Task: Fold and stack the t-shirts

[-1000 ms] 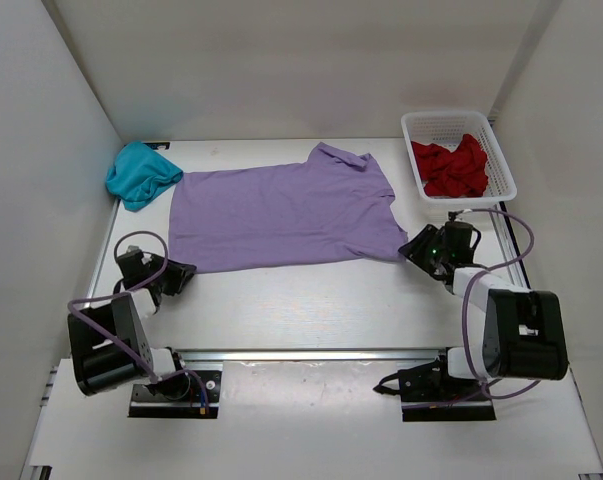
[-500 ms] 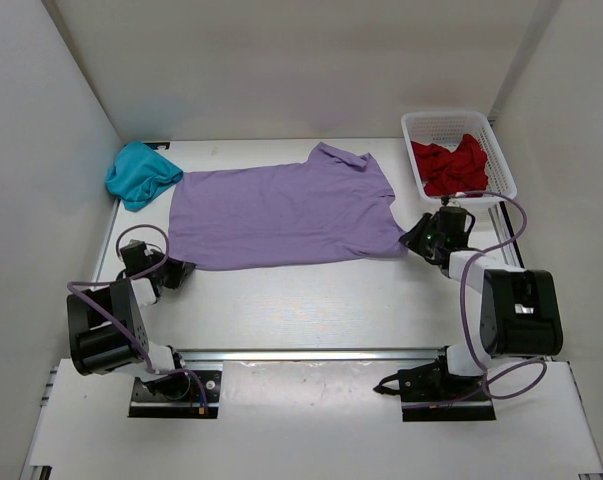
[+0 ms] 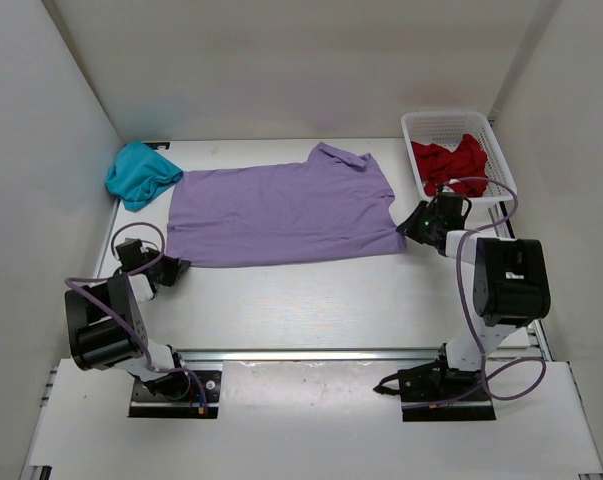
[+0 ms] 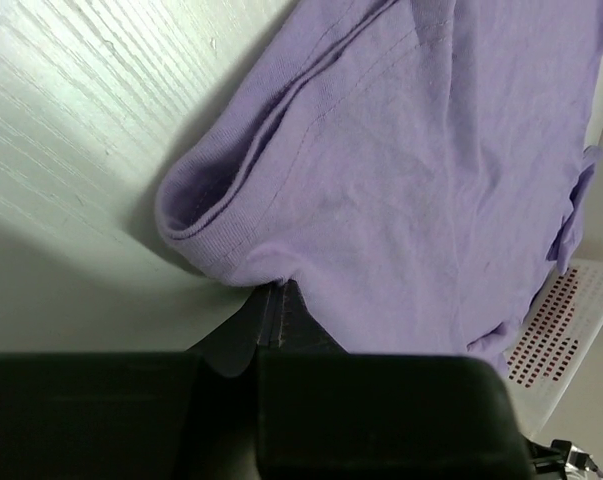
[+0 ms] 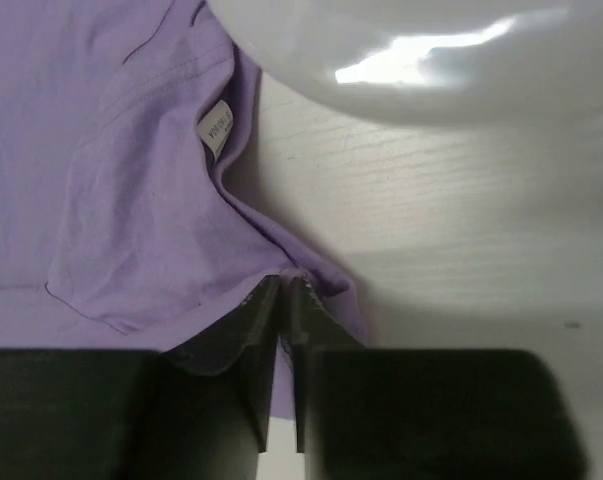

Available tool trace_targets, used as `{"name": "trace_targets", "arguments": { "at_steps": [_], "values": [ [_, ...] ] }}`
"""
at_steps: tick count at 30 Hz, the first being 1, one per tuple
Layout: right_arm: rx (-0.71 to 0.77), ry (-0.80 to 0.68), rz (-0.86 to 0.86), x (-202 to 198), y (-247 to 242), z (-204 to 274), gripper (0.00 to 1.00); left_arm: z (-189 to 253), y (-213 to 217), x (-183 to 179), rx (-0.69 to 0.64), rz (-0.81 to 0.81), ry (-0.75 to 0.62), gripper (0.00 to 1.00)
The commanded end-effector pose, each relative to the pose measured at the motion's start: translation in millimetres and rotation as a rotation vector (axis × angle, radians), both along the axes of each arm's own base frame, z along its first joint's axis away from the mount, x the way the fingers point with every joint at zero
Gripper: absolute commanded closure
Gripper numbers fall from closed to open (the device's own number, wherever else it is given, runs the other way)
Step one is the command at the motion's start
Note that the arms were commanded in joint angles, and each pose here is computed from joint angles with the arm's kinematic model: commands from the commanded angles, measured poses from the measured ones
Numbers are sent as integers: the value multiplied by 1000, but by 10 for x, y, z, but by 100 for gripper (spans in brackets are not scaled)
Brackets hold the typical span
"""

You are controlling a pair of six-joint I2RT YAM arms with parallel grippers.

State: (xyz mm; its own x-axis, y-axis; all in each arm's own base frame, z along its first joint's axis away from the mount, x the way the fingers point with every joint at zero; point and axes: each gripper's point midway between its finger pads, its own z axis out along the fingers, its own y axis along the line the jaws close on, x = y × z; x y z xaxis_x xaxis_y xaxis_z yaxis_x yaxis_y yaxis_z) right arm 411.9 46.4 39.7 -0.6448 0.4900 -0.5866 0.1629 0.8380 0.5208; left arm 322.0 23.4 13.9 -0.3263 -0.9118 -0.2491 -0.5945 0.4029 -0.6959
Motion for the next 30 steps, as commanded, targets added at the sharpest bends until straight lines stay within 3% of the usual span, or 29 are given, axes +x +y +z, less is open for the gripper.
{"name": "trace_targets", "arguments": {
  "at_steps": [1,3,8,11,15,16,18,19,20,24,30],
  "values": [
    [-21,-70,33,221,30,179,89,1,129,23,49,25,17,100],
    [-20,-57,16,215,19,184,79,-3,83,8,42,15,19,89],
    [-24,-94,-61,73,-71,357,71,158,84,10,57,24,-33,59],
    [-52,-166,-103,27,-135,657,68,309,106,22,67,39,-76,51],
    [-112,-243,-97,2,-40,996,68,706,36,96,143,19,-194,52],
    [-115,-252,-71,-3,56,1031,72,783,-120,125,157,-30,-220,53],
    [-79,-218,-13,-47,227,968,92,841,-557,154,192,-152,-242,55],
    [-68,-203,11,-32,326,918,98,878,-641,203,214,-165,-248,56],
    [-59,-199,37,-50,459,908,100,859,-1002,181,212,-267,-259,56],
    [-87,-119,164,-96,943,631,100,786,-1859,304,202,-490,-257,57],
    [-99,11,222,-165,1076,209,100,406,-2268,409,166,-640,-171,60]
  ]
}}
